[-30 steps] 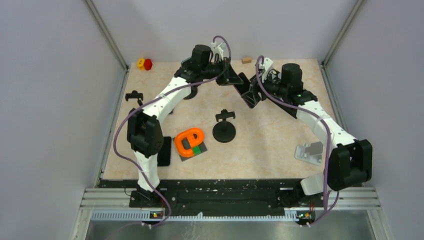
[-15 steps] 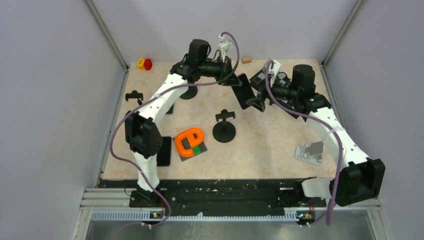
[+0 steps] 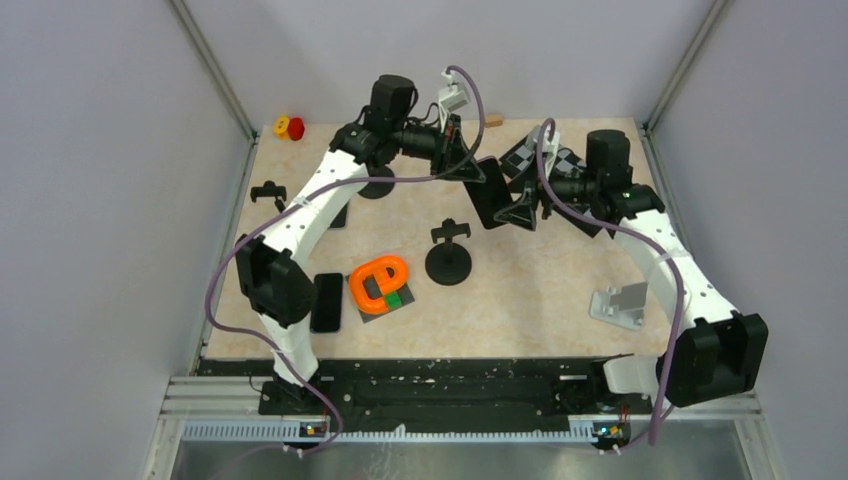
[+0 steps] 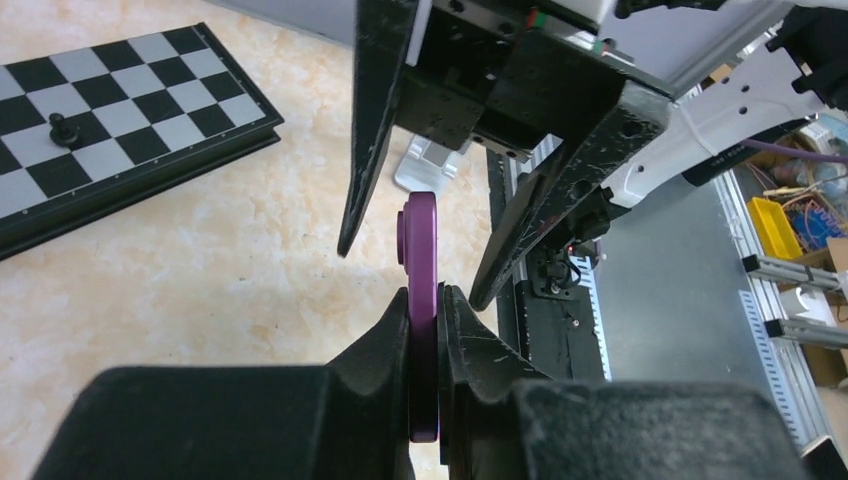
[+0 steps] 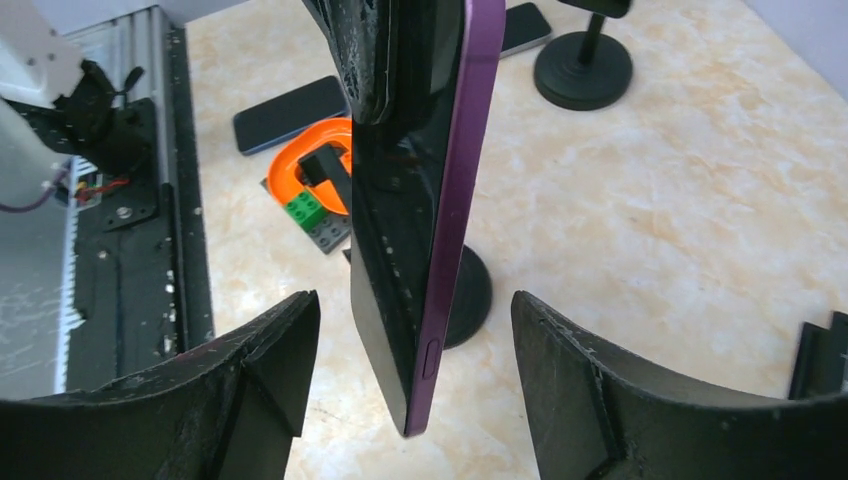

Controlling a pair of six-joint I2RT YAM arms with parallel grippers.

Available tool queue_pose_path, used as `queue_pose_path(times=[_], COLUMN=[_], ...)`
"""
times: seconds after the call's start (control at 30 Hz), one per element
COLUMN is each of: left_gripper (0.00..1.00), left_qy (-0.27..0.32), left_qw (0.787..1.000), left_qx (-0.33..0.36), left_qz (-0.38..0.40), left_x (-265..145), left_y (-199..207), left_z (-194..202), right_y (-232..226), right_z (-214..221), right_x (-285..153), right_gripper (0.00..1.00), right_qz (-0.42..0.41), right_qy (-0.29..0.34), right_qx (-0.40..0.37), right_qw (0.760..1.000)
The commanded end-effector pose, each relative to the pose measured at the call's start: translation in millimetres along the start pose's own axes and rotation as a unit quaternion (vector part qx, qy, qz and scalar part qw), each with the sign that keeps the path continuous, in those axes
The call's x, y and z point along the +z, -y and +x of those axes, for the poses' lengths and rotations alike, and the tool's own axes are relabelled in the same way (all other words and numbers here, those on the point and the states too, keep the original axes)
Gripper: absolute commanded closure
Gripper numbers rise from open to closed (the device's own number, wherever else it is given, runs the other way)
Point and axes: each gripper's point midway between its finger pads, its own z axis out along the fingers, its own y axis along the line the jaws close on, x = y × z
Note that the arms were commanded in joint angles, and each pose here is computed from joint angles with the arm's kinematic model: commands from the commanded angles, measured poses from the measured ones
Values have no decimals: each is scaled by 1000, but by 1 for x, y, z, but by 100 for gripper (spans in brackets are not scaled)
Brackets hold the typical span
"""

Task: Place the phone on the phone stand
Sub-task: Pick up the phone at the center of the board.

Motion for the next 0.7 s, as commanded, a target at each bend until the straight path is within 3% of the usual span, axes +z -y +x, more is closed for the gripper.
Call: queue_pose_path(times=[0.0,0.2,0.33,0.43,0.57,0.67], left_gripper=[100,100,100,86,49,35], left_qy=[19,21,34,53,69,79], left_qw=[995,995,996,997,997,996], left_qx=[87,93,71,54,33,16], left_qz=[43,39,31,28,26,27], left_x=[-9,-7,-7,-7,-9,-10], left_y=[51,58,58,59,65,67], left_z=[-29,-32,-35,-38,-34,-30], right_y=[-16,-24,-28,-30,-36,-40], right_z=[-20,-15,-19,-27,-45,-57], right_x=[1,8,10,9,4,2], right_gripper=[34,60,100,100,100,100], right_qz=[-60,-105,-117,-115,-116,-125], right_qy=[28,38,55,73,106,129], right_qx=[-9,28,42,53,58,59], right_qw=[998,993,991,989,986,982])
